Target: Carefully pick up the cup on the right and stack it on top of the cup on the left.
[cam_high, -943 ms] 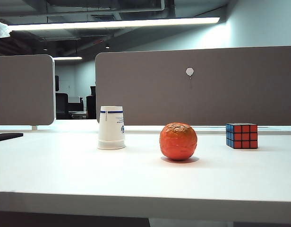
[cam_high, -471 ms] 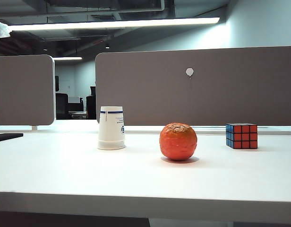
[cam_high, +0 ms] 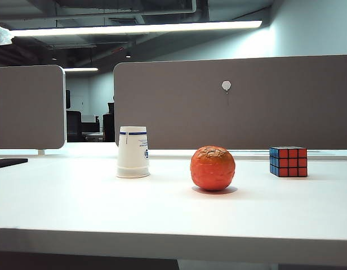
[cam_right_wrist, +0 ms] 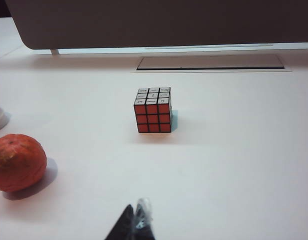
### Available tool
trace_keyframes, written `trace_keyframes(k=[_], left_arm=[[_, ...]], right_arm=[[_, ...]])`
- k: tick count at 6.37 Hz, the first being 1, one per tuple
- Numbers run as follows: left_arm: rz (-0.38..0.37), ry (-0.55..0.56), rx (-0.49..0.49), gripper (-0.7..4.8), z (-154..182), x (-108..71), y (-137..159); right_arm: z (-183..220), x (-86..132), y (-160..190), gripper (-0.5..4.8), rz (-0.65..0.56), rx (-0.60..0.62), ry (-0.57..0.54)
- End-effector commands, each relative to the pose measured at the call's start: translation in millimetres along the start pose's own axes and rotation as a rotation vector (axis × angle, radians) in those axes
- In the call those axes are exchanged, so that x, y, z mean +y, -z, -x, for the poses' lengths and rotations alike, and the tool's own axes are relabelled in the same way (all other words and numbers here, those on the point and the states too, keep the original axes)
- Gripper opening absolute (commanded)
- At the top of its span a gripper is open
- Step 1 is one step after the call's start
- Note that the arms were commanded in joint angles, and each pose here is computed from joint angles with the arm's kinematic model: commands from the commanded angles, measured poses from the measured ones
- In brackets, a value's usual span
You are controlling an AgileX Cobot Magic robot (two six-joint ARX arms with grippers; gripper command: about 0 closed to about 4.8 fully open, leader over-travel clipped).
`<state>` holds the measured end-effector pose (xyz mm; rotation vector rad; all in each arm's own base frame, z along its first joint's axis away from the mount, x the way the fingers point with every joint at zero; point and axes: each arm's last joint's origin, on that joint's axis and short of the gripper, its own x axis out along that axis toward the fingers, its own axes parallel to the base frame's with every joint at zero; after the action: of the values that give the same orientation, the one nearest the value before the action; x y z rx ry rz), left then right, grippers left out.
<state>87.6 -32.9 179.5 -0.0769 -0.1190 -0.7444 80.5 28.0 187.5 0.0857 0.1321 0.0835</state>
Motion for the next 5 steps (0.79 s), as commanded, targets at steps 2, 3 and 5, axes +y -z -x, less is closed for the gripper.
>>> trace_keyframes(k=[2,3,5], left_arm=[[0.014,0.0,0.018,-0.05,0.0,0.0,1.4],[0.02,-0.002,0.027,-0.05,0.0,0.2,2.5],[0.033,-0.007,0.049,-0.05,0.1,0.5,4.8]], right_arm=[[-14.2,1.3,35.5,0.0,0.131,0.024,-0.03],[-14.2,1.3,35.5,0.0,0.13,0.024,-0.03],[-14.2,1.3,35.5,0.0,0.13,0.024,-0.03]])
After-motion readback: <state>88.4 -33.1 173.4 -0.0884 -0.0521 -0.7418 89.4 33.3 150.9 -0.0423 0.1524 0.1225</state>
